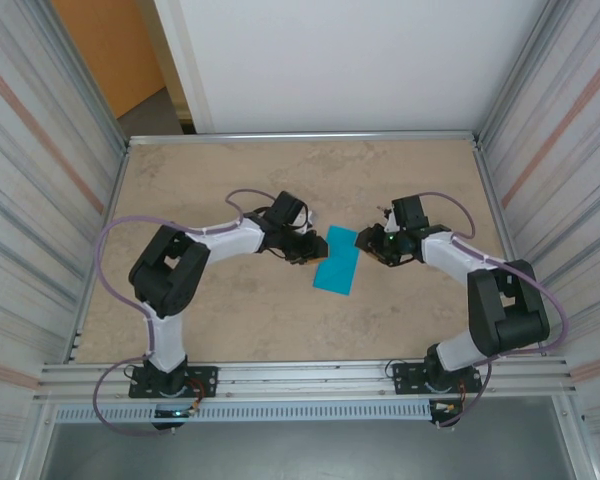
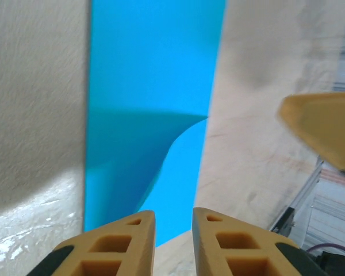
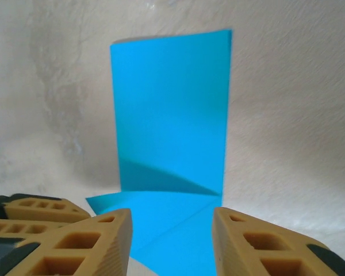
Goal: Fold a paper plane with a square sheet of paper (pick it up from the middle)
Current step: Fold the triangle a second time at the center of the table, then pick up the paper from the center of the table.
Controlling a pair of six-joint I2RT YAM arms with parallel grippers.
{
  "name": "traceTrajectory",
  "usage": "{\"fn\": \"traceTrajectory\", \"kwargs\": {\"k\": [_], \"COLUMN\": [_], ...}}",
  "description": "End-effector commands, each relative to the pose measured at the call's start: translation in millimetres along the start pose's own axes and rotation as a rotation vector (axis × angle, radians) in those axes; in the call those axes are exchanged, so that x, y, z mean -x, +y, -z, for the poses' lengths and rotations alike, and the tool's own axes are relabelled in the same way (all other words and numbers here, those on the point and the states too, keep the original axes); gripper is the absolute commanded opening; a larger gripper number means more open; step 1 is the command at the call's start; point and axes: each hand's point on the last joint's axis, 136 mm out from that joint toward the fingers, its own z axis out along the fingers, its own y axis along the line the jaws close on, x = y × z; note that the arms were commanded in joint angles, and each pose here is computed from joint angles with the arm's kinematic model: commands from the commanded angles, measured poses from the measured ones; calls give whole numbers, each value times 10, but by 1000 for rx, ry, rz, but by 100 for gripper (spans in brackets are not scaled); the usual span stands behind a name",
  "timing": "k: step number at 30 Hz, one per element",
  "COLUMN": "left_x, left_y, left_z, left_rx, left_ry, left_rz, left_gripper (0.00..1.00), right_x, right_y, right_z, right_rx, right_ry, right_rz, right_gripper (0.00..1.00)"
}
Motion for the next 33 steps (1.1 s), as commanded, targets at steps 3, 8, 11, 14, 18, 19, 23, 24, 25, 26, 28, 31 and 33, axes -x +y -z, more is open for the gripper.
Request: {"fn": "traceTrajectory", "kwargs": {"k": [3,8,11,14,18,19,23,24,25,26,28,31,33], "left_x": [146,148,149,141,143,144,160,163,167,167,165,161,146], "left_y": [-126,-85,-44,-14,53,63,59,57,55,52,21,-39,-56], "left_z": [67,-46,-87,-113,-130,-125,-70,-57,-41,-26,-1,49,72], "left_rx": [-75,-89,-89,-87,-72,-71,-69,-68,-67,-68,-76,-98,-105], "left_ry": [-58,-44,-36,-32,-31,-32,-51,-54,-57,-60,-66,-78,-84], "left_rz": [-34,-25,-21,-23,-13,-9,-16,-19,-21,-22,-30,-42,-48], "left_gripper": [26,26,26,26,26,26,25,25,25,24,22,20,18], "right_x": [-336,-474,-520,-545,-560,-570,-584,-582,-588,-589,-589,-602,-608], "right_y": [115,152,136,117,73,61,40,46,37,35,27,-17,-41], "right_z": [-84,-228,-297,-331,-375,-393,-457,-470,-485,-497,-515,-549,-567], "right_rx": [0,-14,-27,-36,-52,-56,-56,-54,-56,-56,-59,-72,-84], "right_ry": [76,99,111,116,123,128,145,148,151,154,157,166,171], "right_rz": [-95,-134,-148,-156,-165,-167,-174,-174,-174,-175,-173,-178,-181], "right_gripper": [43,43,43,43,41,41,38,37,36,36,35,34,33]}}
